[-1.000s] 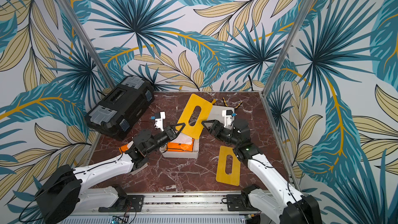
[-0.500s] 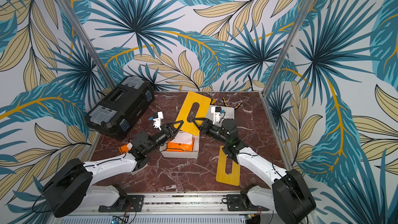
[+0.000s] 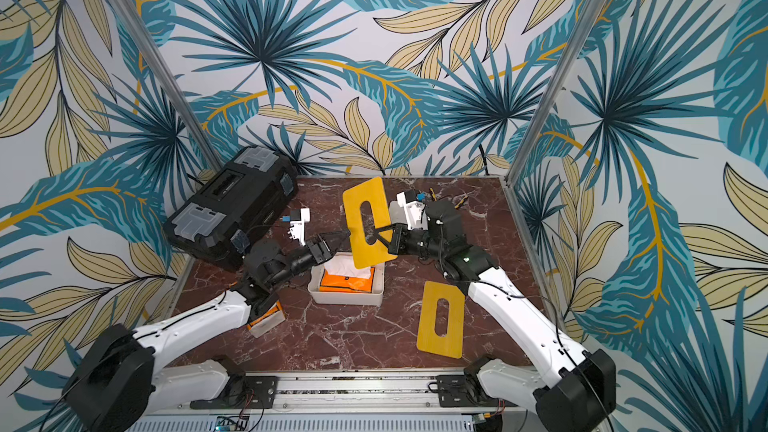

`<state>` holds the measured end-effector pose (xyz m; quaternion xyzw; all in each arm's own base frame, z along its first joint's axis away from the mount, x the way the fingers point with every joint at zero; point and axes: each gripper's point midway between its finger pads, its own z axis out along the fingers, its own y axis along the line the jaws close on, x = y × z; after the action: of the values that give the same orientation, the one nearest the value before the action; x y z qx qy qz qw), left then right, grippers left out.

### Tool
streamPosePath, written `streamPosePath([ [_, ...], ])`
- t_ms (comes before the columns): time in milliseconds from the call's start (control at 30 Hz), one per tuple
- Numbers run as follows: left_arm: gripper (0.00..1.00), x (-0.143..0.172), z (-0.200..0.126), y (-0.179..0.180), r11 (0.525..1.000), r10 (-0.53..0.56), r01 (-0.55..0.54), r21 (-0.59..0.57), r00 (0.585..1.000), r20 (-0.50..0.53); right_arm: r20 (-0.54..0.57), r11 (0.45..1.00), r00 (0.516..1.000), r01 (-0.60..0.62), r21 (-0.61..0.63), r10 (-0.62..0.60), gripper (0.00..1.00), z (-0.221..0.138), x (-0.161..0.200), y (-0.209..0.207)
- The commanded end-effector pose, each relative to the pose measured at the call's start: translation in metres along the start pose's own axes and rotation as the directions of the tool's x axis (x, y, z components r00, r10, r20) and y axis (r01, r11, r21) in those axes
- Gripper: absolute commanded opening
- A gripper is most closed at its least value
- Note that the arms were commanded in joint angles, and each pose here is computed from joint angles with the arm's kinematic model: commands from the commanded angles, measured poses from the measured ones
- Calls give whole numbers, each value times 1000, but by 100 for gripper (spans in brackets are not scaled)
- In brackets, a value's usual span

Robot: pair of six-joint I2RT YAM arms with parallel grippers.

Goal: Put the tissue paper into the tissue box
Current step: Pick up the box lid from the center of the board.

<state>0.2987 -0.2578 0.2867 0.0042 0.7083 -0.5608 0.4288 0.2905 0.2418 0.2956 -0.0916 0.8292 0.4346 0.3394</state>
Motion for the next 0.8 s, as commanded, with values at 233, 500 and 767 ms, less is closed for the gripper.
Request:
streamPosePath([
  [233,100,-15,-62,-25,790,571,-596,-143,801,-179,-398,982,897,168,-90,-190,0,-13,69,3],
  [500,100,7,-50,5,782,520,-603,-157,770,-369,-446,980,879,108,-165,-171,0,-3,77,9],
  [767,99,15,-44,17,785,499,-601,-154,759,-418,-506,985,853,45,-169,-126,0,3,93,8],
])
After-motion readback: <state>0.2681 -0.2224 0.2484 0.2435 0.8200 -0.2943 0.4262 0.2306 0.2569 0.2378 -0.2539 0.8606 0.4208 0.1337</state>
